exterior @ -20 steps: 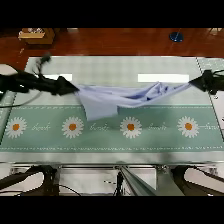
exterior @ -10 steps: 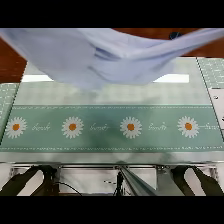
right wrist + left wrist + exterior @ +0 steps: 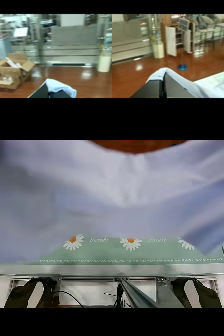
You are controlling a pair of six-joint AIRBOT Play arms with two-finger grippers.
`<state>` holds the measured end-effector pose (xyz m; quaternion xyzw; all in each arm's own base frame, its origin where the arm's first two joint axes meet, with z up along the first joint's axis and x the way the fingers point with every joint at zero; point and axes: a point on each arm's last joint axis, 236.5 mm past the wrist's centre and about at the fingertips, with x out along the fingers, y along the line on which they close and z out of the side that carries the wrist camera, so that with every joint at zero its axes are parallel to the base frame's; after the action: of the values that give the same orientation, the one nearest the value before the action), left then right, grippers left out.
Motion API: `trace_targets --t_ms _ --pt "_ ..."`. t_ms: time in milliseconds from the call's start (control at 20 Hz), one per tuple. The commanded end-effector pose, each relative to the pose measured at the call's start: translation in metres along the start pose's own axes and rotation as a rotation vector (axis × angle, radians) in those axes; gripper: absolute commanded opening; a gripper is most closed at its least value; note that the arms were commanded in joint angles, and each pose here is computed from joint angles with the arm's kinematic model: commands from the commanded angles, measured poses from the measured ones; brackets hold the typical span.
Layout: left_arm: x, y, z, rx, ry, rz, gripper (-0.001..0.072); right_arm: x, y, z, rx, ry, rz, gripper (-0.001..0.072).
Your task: Fold the shirts.
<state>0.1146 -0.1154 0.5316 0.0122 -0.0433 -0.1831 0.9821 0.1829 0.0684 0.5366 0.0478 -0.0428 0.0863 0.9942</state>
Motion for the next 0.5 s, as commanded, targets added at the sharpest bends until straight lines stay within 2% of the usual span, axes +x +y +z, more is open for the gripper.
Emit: trace_targets --t_ms 0,250,450 --pt "-0.043 0.006 -0.027 -0.033 0.083 0.152 0.0021 -0.032 -0.005 -0.018 -0.055 0.114 -0.126 0.0019" --pt "-0.047 0.003 -0.092 -0.078 0.375 0.123 0.0022 -0.055 -0.022 -0.093 -0.038 0.454 -0.196 0.0019" --pt "-0.018 0.017 -0.129 -0.123 0.532 0.062 0.0022 -0.044 -0.047 -0.130 0.026 0.599 -0.206 0.0018"
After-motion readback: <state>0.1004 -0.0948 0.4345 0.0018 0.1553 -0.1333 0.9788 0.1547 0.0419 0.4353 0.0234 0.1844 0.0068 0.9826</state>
